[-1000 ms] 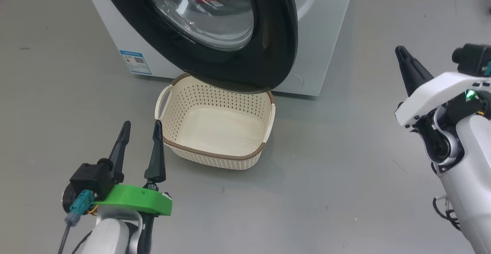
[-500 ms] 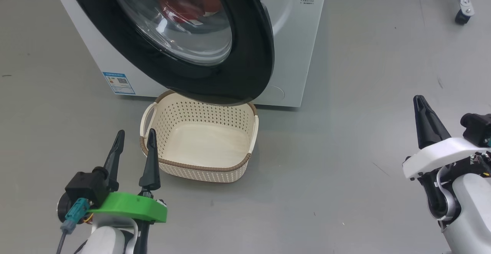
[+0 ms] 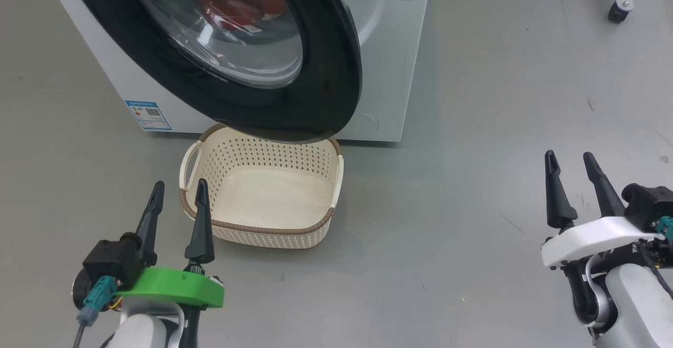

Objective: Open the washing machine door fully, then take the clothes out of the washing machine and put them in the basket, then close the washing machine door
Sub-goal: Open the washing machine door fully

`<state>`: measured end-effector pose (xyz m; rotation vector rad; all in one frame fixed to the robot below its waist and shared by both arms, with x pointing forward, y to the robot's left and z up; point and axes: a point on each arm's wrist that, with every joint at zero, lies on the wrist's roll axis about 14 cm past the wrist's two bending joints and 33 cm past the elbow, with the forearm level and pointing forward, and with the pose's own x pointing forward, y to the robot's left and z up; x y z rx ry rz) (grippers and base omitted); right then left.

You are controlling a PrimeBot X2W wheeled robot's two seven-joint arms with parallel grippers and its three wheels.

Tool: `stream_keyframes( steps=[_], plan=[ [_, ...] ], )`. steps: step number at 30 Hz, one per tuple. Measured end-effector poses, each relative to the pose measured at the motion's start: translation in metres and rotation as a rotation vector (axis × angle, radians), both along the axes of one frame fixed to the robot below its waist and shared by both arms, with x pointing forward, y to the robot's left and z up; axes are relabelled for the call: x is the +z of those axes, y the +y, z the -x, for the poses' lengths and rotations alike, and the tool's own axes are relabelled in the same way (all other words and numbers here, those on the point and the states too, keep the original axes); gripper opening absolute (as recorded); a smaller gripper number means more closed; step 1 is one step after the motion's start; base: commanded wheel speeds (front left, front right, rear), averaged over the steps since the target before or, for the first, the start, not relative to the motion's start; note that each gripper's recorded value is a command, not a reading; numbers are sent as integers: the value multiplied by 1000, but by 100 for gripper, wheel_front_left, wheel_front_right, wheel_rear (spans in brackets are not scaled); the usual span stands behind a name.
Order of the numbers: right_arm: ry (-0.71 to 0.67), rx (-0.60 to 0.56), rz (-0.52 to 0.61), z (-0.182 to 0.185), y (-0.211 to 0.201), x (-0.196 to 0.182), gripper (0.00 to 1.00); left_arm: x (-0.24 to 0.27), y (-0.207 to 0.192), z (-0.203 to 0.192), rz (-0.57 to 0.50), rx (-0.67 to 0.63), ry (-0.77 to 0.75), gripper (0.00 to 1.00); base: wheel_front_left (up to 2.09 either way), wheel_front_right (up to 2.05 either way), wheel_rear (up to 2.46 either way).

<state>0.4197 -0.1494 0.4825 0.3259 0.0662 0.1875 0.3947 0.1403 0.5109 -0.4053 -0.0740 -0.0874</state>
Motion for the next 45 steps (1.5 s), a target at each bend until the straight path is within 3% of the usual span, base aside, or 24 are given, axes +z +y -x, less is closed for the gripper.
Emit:
stream_keyframes(
  steps=[45],
  plan=[
    [-27, -6, 0, 11, 6, 3, 100, -4, -2, 1, -2, -8, 12, 100, 0, 0, 0]
  ],
)
